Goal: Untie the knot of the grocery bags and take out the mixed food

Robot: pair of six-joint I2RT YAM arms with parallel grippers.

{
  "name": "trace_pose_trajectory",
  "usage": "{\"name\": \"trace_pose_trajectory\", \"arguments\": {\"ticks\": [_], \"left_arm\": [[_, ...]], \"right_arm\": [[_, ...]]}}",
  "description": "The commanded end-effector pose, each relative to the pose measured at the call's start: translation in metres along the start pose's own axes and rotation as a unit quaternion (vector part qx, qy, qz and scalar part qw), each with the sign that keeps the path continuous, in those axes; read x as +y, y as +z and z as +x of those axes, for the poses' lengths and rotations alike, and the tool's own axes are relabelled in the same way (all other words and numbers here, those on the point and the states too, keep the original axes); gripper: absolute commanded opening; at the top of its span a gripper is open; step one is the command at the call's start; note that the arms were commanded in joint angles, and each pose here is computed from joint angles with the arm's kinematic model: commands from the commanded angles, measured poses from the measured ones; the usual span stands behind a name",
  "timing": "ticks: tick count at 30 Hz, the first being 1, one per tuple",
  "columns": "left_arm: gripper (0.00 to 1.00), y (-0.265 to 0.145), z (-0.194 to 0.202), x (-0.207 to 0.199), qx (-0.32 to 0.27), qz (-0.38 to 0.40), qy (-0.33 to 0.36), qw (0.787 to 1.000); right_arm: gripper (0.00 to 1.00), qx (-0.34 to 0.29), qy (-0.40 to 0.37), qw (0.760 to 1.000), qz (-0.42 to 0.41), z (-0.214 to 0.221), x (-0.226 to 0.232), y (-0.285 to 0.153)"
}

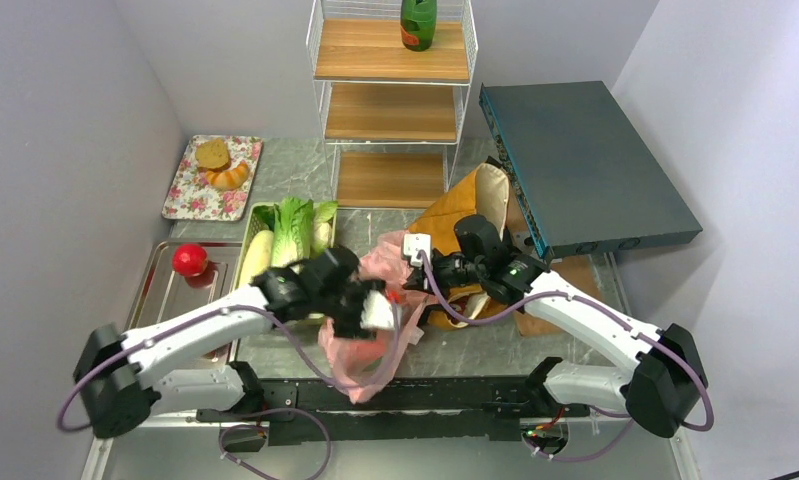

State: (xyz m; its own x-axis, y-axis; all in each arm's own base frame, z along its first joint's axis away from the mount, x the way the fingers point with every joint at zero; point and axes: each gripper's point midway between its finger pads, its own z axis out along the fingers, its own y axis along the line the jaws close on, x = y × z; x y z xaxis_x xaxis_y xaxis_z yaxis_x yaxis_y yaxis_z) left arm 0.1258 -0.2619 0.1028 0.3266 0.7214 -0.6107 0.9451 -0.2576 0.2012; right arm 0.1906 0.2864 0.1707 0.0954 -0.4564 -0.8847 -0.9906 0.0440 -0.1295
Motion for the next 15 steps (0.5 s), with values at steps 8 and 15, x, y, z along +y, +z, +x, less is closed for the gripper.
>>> {"name": "trace_pose_trajectory", "arguments": {"ticks": [8,15], "left_arm": [[0.24,-0.059,-0.047,0.067,-0.111,-0.119,-0.089,0.983],[0.05,-0.003,-0.013,0.080,-0.008,-0.118,-0.118,0.986]], "right_arm": [[0.00,-0.044,0.118,0.988,0.090,-0.045,-0.041,-0.004],[0.00,-0.006,0.196,0.972,0.127,-0.035,-0.070,-0.006]]}}
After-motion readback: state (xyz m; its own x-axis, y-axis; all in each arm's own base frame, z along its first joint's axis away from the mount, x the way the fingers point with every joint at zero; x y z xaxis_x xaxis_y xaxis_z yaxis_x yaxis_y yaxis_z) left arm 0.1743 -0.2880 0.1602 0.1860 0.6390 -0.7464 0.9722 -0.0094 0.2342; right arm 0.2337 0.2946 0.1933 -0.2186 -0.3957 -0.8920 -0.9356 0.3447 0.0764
